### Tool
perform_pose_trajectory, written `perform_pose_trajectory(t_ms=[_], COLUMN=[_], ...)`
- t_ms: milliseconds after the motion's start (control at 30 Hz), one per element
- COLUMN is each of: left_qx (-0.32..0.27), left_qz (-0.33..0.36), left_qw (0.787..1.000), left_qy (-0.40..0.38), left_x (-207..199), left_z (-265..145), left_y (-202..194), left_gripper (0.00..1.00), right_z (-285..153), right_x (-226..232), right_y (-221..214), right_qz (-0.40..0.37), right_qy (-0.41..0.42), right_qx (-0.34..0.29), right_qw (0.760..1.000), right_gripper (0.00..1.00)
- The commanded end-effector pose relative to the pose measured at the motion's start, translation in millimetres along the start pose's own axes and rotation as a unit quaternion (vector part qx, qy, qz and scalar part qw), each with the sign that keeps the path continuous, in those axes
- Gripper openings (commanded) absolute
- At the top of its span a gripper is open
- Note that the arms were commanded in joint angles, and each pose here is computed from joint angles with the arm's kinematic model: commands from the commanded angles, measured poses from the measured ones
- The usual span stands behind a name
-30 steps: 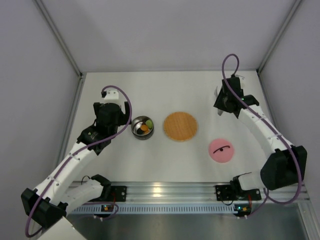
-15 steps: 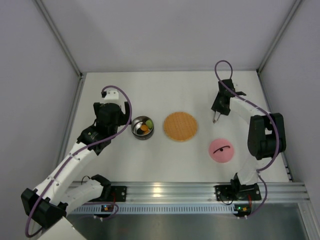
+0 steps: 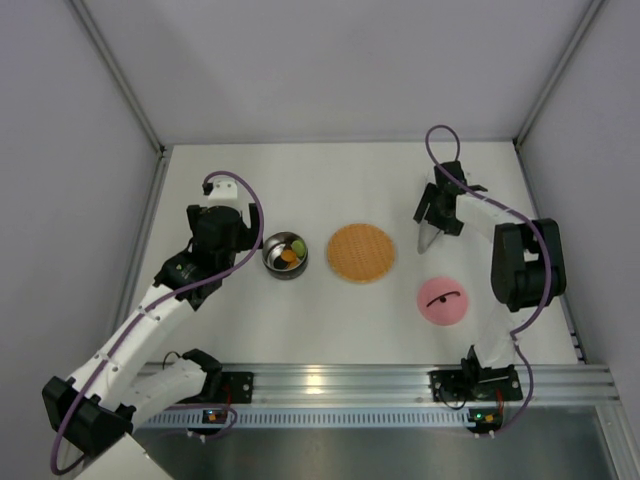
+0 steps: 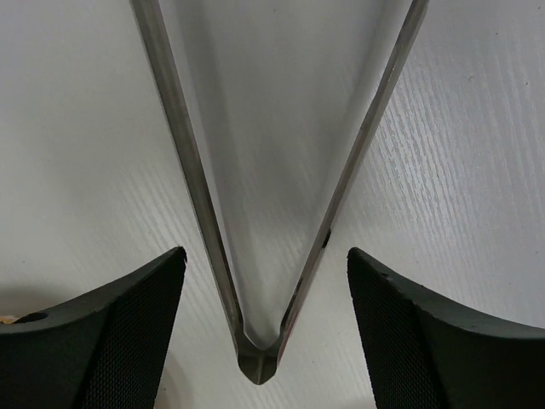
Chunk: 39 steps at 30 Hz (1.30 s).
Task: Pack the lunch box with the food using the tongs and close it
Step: Place the clamp at the center of the board, then pick up the box lid from the center of the board.
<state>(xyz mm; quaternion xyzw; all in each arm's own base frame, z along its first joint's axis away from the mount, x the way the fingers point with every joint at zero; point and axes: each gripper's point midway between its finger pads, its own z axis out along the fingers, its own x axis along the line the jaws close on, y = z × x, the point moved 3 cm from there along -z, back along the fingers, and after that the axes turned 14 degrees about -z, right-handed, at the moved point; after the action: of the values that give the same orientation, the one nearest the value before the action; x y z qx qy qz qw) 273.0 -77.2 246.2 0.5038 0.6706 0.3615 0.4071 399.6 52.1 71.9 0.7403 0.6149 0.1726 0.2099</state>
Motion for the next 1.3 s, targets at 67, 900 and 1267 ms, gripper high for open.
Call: perform_pose_trajectory(t_ms=[67,900,1267], left_qx=[-0.024,0.122,0.135], left_qz=[-0.011,0.031,0.145], left_qw=[1.000,0.944,0.890], left_qy=[-0.013,-0.304,-0.411], left_x=[-5.0,-190.6,-347.5], left_z=[-7.5,-58.4,-64.9], left_y=[18.7,-37.8,-170.8], left_gripper=[0.99,0.99,0.99], right_z=[-29.9,-205.8,-249.3], right_x=[-6.0,-48.9,-72.4], right_y=[31.4,-45.6,-52.2], right_qz=[0.009,0.025,0.027], right_qy=[0.011,0.080,0.040], right_qx=[-0.068,-0.239,-0.263], right_qw=[0.998,0.967,0.964], right_gripper=[0.78,0.80,0.81])
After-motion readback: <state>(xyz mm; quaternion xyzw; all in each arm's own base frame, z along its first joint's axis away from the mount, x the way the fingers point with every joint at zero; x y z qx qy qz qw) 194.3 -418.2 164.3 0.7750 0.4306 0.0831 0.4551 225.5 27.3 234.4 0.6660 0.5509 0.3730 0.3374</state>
